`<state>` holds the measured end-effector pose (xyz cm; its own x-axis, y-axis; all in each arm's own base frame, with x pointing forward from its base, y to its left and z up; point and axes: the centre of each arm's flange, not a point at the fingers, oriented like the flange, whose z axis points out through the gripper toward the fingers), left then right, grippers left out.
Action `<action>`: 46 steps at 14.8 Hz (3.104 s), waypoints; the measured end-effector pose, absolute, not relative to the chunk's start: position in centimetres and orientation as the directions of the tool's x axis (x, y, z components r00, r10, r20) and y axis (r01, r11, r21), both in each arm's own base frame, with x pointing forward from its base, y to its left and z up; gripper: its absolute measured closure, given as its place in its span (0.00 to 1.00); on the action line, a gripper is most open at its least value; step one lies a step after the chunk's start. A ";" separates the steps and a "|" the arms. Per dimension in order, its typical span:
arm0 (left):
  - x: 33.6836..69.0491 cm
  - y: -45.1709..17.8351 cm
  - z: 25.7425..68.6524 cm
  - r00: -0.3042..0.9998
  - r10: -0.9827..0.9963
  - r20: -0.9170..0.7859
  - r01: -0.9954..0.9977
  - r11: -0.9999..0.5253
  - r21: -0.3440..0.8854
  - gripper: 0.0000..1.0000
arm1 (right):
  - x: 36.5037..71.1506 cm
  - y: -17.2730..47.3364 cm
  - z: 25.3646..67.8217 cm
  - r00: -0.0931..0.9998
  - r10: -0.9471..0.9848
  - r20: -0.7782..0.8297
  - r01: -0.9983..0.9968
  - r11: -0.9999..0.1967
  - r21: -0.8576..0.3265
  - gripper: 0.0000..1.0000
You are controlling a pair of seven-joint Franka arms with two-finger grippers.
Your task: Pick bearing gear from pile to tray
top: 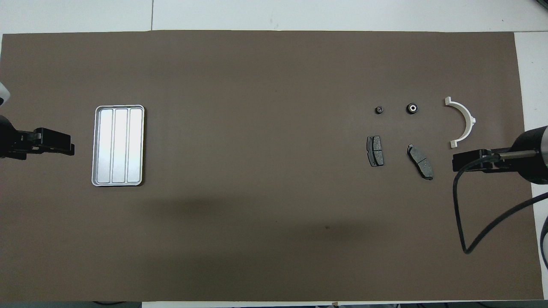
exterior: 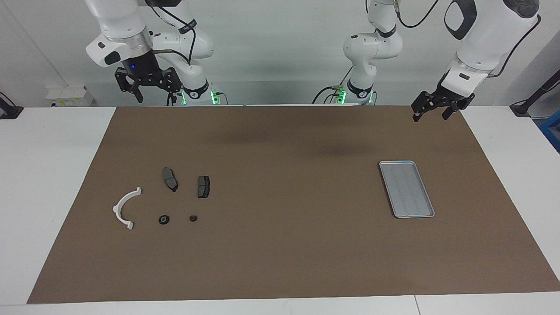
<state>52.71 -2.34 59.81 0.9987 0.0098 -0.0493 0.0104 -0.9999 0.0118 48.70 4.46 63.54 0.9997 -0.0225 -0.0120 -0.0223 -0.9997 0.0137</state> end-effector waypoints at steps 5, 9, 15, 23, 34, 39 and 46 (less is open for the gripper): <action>52.6 -2.0 59.8 0.999 0.008 -0.043 0.008 -1.000 0.013 0.00 | 48.7 4.5 63.7 1.000 -0.022 -0.008 -0.022 -1.000 0.013 0.00; 52.7 -2.0 59.9 0.999 0.007 -0.035 0.007 -1.000 0.013 0.00 | 48.7 4.5 64.0 1.000 -0.021 -0.003 -0.021 -1.000 0.013 0.00; 52.9 -2.1 60.0 1.000 0.006 -0.018 0.006 -1.000 0.014 0.00 | 48.5 4.6 64.3 1.000 -0.021 0.004 -0.021 -1.000 0.013 0.00; 53.1 -2.3 60.1 1.000 0.001 0.003 0.001 -1.000 0.014 0.00 | 51.0 4.7 60.3 0.999 -0.019 0.028 -0.019 -1.000 0.007 0.00; 52.5 -5.9 60.2 0.998 -0.067 -0.008 -0.067 -0.998 0.013 0.00 | 63.5 5.8 36.5 0.994 -0.099 -0.037 -0.097 -0.994 0.052 0.00; 52.6 -4.8 60.5 0.999 -0.048 0.008 -0.048 -0.999 0.015 0.00 | 67.3 8.5 32.0 0.974 -0.217 -0.061 -0.213 -0.975 0.069 0.00; 52.7 -7.4 59.9 0.995 -0.095 0.030 -0.096 -0.995 0.015 0.00 | 68.7 9.6 28.2 0.968 -0.241 -0.063 -0.233 -0.965 0.120 0.00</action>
<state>52.67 -7.39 59.91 0.9950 -0.0953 0.0297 -0.0957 -0.9953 0.0149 68.70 9.56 28.22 0.9684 -0.2413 -0.0630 -0.2327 -0.9651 0.1199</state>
